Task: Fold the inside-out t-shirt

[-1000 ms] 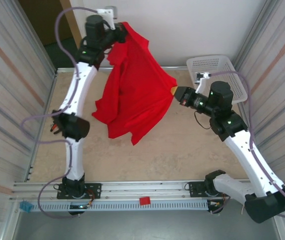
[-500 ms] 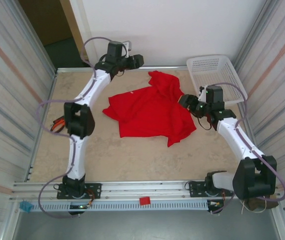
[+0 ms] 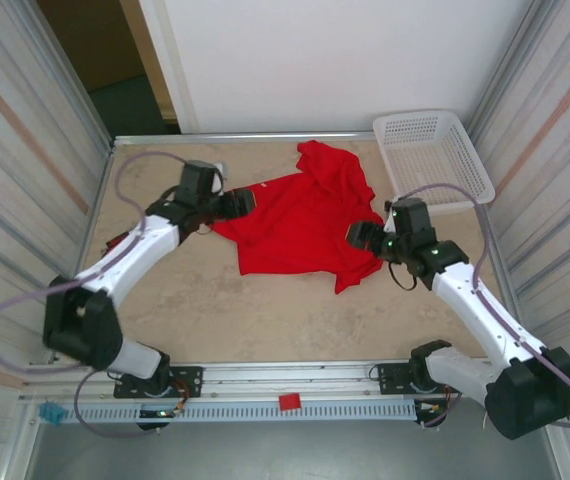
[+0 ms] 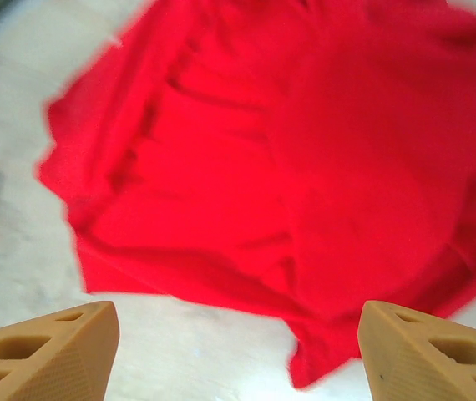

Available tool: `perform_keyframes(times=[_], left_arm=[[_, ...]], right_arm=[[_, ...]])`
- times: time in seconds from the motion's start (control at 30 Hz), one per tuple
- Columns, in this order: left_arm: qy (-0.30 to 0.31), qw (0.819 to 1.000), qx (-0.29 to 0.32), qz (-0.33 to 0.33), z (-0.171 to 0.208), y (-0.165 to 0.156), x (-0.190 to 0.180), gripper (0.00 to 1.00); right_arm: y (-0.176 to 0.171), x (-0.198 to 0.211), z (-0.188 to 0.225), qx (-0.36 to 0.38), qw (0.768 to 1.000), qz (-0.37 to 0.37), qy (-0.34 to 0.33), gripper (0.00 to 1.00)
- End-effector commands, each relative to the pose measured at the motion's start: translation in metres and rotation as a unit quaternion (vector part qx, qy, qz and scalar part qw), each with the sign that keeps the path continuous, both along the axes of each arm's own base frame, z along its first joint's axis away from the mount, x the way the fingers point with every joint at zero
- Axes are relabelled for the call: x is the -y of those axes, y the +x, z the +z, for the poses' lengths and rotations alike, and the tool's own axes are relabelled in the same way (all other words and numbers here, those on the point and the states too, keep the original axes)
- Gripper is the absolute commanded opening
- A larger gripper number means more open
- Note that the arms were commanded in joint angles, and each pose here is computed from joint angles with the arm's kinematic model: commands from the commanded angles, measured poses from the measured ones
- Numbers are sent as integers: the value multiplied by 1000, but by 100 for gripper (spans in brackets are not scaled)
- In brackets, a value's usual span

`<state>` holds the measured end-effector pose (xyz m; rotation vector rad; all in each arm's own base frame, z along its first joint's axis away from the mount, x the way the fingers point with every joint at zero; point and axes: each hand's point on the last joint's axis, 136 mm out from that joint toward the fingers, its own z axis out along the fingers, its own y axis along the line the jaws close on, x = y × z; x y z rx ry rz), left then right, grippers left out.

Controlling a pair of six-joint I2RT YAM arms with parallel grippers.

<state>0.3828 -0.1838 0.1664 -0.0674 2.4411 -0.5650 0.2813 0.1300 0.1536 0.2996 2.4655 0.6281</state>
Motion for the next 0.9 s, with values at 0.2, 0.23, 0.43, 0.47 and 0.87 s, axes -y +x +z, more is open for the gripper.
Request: perform_keyframes(times=[0.2, 0.23, 0.43, 0.47, 0.87], left_arm=[[95, 989, -107, 37, -81, 30, 0, 72], [93, 989, -111, 38, -85, 33, 3, 72], [89, 989, -113, 24, -103, 56, 16, 17], [92, 990, -106, 23, -98, 65, 15, 1], [58, 997, 15, 40, 20, 160, -28, 46]], right_arm=[[-18, 20, -45, -53, 997, -45, -46, 75], [-18, 21, -45, -53, 996, -46, -47, 75], [-21, 24, -51, -61, 996, -41, -53, 75], [-21, 23, -54, -65, 996, -38, -53, 75], [-26, -4, -87, -123, 991, 18, -41, 73]])
